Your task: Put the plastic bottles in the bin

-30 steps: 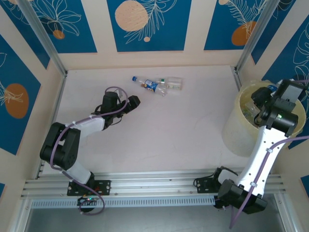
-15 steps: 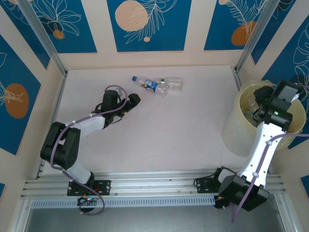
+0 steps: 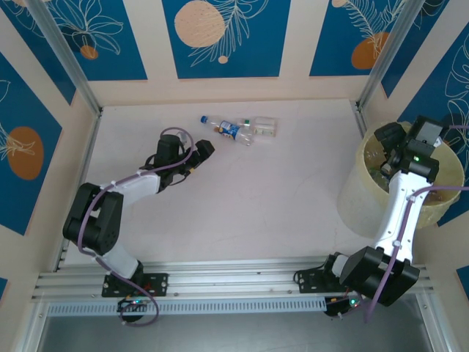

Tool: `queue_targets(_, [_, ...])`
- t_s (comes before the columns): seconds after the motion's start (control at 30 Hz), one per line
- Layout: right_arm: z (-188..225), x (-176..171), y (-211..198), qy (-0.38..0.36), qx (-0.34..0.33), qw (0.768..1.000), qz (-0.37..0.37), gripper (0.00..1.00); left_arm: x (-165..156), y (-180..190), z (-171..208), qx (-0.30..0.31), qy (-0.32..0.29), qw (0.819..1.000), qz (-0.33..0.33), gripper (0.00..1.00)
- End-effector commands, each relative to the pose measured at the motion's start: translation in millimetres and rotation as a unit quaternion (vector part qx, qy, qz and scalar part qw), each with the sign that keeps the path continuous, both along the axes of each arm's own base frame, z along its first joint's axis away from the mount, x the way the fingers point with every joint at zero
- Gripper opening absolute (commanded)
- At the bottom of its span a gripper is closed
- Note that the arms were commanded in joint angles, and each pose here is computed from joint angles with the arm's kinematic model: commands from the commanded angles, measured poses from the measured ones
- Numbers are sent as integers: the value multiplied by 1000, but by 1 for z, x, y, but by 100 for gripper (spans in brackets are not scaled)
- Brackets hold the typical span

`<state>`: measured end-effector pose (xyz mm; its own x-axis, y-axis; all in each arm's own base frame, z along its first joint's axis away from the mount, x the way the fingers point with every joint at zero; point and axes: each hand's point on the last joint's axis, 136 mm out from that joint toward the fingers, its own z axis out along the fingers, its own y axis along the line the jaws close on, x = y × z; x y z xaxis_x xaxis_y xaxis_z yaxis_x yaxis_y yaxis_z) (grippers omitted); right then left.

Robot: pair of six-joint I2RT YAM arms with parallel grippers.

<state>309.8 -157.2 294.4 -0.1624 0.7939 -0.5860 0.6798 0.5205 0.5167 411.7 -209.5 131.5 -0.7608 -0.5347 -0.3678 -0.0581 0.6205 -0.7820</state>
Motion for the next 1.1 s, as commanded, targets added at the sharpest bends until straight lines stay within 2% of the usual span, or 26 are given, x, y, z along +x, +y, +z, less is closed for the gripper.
queue_targets(0.0, [35, -6, 9, -37, -20, 999, 3, 89, 5, -2, 1, -7, 4, 1000, -4, 100])
queue_targets(0.27, [63, -6, 40, -70, -36, 996, 41, 96, 6, -5, -1, -9, 7, 1000, -9, 100])
queue_targets(0.3, [64, -4, 45, -73, -34, 995, 50, 100, 6, -5, -1, -9, 8, 1000, -9, 100])
queue_targets(0.4, [56, 4, 49, -66, -37, 995, 61, 100, 6, -6, -1, -10, 7, 1000, -10, 100])
queue_targets(0.63, [14, 6, 26, -2, -42, 999, 13, 100, 3, -6, -3, -8, 9, 1000, -11, 100])
queue_targets(0.7, [14, 7, 25, -1, -42, 999, 13, 99, 3, -5, -1, -7, 7, 1000, -12, 100])
queue_targets(0.87, [54, 10, 42, -51, -57, 995, 58, 100, 6, -6, 3, -4, 1, 1000, -15, 100])
queue_targets(1.07, [96, 9, 83, -102, -98, 981, 134, 100, 8, -7, 1, -6, 1, 1000, -13, 100])
